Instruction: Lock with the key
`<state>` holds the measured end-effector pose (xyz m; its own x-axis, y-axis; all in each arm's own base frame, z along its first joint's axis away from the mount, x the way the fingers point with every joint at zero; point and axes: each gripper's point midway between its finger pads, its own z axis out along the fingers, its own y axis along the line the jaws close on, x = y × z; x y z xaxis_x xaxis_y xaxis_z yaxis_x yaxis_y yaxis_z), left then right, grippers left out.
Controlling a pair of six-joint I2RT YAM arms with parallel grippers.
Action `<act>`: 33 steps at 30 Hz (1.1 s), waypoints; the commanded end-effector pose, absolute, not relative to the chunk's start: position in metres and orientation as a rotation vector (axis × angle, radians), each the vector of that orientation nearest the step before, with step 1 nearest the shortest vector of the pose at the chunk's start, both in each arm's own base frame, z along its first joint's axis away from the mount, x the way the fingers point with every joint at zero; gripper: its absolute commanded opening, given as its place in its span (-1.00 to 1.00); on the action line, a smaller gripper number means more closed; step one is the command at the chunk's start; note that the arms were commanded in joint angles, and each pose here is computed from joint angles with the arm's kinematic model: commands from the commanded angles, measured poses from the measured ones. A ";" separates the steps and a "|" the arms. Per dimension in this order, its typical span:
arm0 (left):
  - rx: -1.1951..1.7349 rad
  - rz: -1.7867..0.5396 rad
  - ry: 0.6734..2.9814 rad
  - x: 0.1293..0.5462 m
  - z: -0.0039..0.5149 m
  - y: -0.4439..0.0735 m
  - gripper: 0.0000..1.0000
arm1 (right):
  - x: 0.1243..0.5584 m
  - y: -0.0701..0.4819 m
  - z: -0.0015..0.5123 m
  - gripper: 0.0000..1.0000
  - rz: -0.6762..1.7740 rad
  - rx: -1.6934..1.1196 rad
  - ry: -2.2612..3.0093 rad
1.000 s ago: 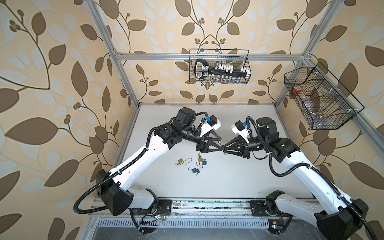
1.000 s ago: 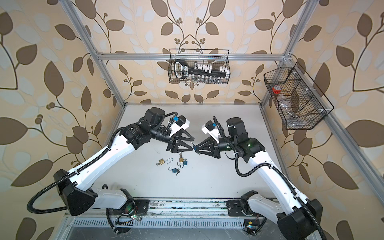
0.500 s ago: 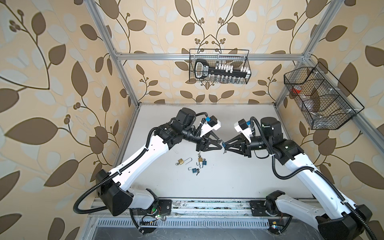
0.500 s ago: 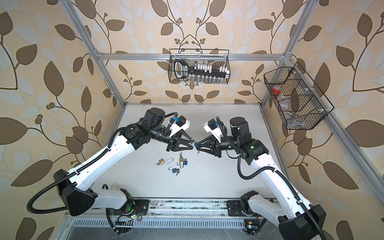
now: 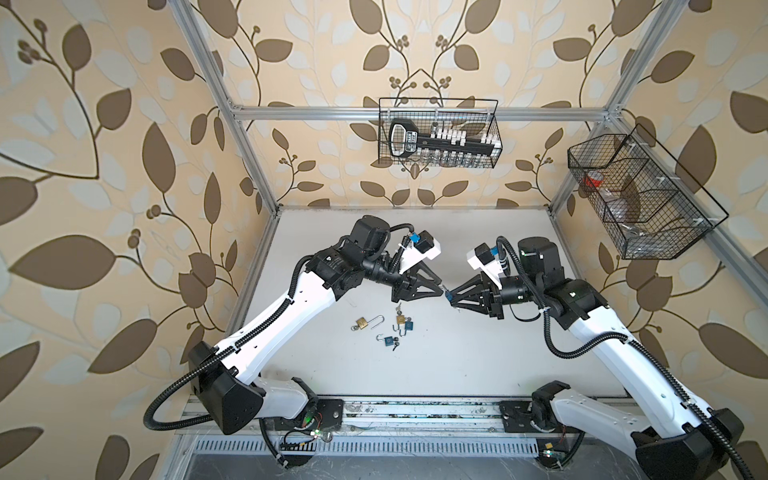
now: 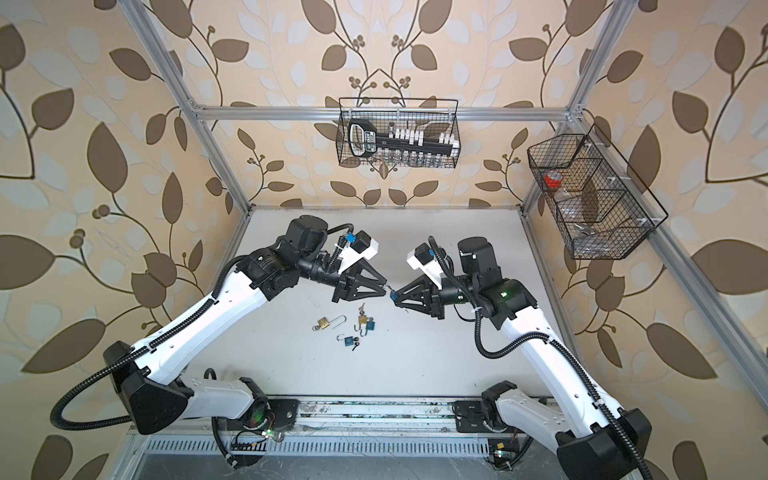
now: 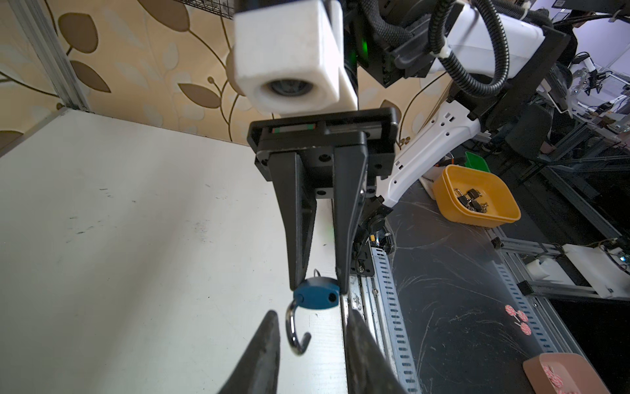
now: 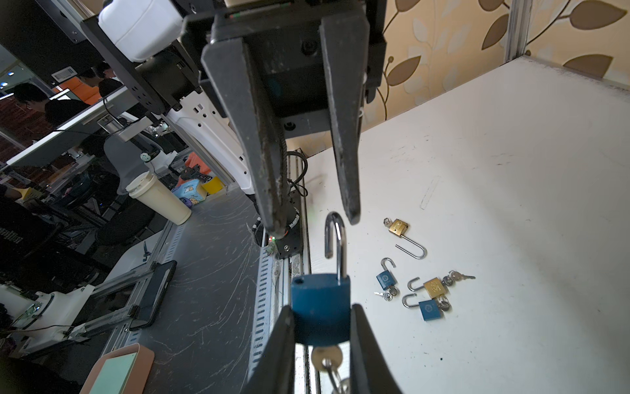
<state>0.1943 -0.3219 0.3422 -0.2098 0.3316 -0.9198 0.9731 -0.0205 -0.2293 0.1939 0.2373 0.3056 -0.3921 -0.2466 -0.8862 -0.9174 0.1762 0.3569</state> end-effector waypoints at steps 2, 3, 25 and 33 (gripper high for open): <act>1.415 -1.253 1.517 0.184 0.361 -0.322 -0.32 | 0.189 0.238 0.317 -1.00 1.257 -1.133 1.715; 1.416 -1.257 1.519 0.184 0.361 -0.322 -0.32 | 0.189 0.238 0.319 -1.00 1.262 -1.133 1.710; 1.439 -1.306 1.532 0.180 0.355 -0.328 -0.81 | 0.190 0.239 0.324 -1.00 1.262 -1.129 1.685; 1.425 -1.306 1.529 0.180 0.358 -0.329 -1.00 | 0.191 0.238 0.330 -1.00 1.238 -1.121 1.670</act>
<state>0.1937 -0.3249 0.3373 -0.2283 0.3425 -0.9113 0.9672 -0.0270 -0.2525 0.1892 0.2387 0.3101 -0.3969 -0.2358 -0.8870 -0.9169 0.1460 0.3714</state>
